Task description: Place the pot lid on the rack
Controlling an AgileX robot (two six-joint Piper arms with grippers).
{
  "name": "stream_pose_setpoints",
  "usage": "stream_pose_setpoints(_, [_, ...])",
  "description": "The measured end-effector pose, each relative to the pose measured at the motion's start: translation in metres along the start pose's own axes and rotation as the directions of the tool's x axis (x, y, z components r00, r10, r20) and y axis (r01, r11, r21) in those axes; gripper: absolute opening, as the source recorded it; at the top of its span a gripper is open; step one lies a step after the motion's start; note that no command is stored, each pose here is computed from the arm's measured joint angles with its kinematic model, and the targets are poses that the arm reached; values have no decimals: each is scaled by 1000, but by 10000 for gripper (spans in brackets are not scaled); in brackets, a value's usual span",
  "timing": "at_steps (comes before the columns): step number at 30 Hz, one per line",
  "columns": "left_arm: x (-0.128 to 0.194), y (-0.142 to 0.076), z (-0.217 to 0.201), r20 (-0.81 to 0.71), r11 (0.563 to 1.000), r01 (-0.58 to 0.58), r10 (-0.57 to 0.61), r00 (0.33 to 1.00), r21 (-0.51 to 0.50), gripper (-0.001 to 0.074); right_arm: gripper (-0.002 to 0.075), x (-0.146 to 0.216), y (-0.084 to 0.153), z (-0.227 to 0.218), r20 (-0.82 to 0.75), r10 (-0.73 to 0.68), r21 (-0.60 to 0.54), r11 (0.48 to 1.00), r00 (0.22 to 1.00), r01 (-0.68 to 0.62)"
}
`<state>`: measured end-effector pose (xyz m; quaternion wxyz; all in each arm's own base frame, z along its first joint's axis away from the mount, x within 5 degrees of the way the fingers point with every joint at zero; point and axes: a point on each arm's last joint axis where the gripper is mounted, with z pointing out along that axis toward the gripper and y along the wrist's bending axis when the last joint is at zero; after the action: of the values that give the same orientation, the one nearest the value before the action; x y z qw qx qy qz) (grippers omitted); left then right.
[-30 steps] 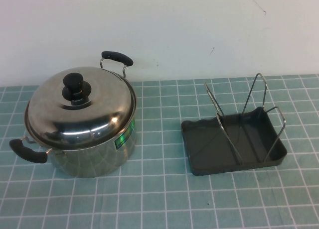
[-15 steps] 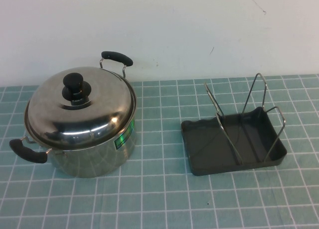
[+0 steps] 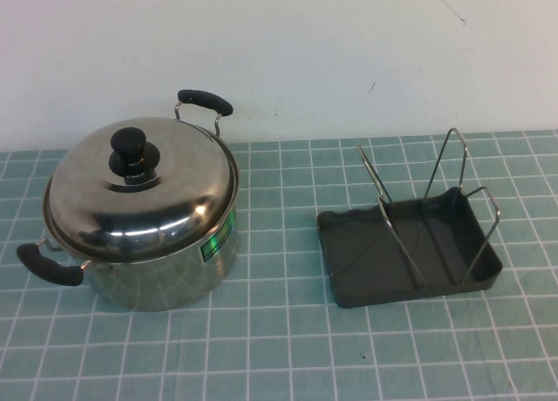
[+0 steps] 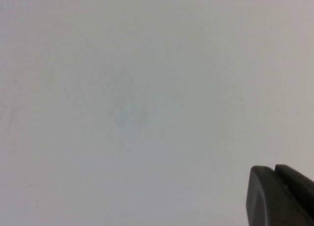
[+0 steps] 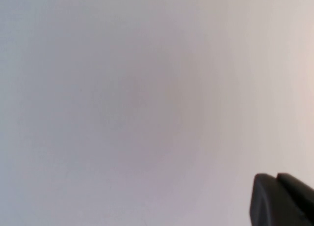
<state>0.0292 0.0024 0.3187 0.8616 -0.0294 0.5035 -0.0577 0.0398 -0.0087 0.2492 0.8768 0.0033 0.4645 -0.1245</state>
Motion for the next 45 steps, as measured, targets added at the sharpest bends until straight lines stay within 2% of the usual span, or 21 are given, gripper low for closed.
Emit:
stream_pose_setpoints(8, [-5,-5,58,-209,1000,-31,30,978,2,-2,-1,16,5,-2,-177,-23,-58,998,984,13])
stream_pose_setpoints(14, [29,-1,105,-303,999,-5,-10,953,-47,-2,-1,29,9,-5,-309,-75,-122,992,948,39])
stream_pose_setpoints(17, [53,-1,127,-320,998,-57,49,946,-16,11,-1,30,10,-6,-323,-82,-129,991,943,42])
stream_pose_setpoints(19, [68,-4,139,-322,995,-92,100,941,39,75,-1,30,10,-6,-325,-82,-130,991,942,42])
stream_pose_setpoints(20, [76,-6,145,-331,993,-93,112,937,71,132,-1,30,10,-6,-325,-82,-130,991,942,42])
stream_pose_setpoints(22, [94,-9,155,-370,990,-74,114,922,120,273,-1,30,10,-6,-325,-82,-130,991,942,42])
stream_pose_setpoints(24, [112,-12,165,-412,985,-55,118,903,162,454,-1,30,10,-6,-325,-82,-130,991,942,42])
stream_pose_setpoints(26, [128,-13,173,-455,980,-52,136,880,191,579,-1,30,10,-6,-317,-82,-127,991,945,43])
stream_pose_setpoints(29, [150,-15,186,-496,969,-62,177,850,240,659,-1,28,9,-5,-306,-80,-124,991,949,44])
stream_pose_setpoints(37, [200,-15,219,-565,956,-59,220,796,289,654,-1,28,9,-5,-297,-65,-116,993,953,31])
stream_pose_setpoints(40, [213,-16,224,-582,953,-52,224,782,298,631,-1,28,9,-5,-302,-63,-117,993,951,29])
stream_pose_setpoints(43, [224,-20,225,-596,950,-40,226,771,309,561,-1,30,11,-6,-376,-79,-144,989,923,26])
stream_pose_setpoints(45, [225,-23,226,-592,947,-35,228,773,319,467,-1,25,10,-3,-415,-89,-160,987,905,23])
